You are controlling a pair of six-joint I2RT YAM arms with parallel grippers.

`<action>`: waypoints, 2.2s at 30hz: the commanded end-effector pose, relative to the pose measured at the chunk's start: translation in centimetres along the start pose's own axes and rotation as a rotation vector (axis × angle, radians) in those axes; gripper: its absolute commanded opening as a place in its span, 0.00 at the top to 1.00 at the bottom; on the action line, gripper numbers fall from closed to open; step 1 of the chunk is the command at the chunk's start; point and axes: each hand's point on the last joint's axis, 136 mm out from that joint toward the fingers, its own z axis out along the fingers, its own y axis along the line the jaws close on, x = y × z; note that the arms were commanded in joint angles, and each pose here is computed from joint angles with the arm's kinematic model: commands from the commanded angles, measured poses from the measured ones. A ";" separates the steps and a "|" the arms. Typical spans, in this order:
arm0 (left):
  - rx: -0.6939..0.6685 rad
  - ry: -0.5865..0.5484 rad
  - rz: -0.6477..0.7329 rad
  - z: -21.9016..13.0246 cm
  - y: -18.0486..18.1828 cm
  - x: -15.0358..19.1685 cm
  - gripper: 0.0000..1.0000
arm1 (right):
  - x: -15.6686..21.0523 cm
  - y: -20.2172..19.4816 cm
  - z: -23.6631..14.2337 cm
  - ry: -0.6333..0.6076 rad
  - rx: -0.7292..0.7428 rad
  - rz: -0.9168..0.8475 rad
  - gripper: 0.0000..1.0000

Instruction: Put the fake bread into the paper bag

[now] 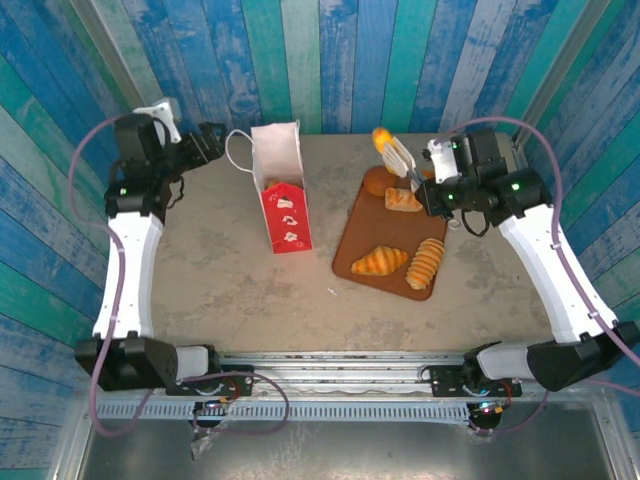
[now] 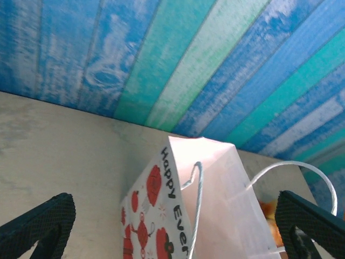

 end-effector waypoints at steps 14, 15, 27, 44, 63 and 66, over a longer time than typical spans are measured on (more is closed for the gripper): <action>0.210 0.222 -0.045 6.0 -0.9 3.0 0.38 | -8.7 14.7 -8.6 -0.478 -0.466 0.004 0.83; 0.210 0.220 -0.049 6.1 -0.8 3.0 0.43 | -8.9 15.8 -8.6 -0.484 -0.490 -0.001 0.83; 0.142 0.176 -0.023 6.4 0.4 2.6 0.90 | -10.2 23.9 -3.7 -0.461 -0.552 0.052 0.84; 0.001 0.124 0.040 4.4 2.2 2.6 1.00 | -7.1 23.8 5.5 -0.253 -0.393 0.147 0.85; -0.021 0.103 0.044 4.0 2.4 2.1 1.00 | -4.1 22.4 6.8 -0.133 -0.317 0.145 0.65; -0.020 0.096 0.040 4.0 2.4 2.0 1.00 | -3.9 22.2 6.6 -0.132 -0.311 0.144 0.62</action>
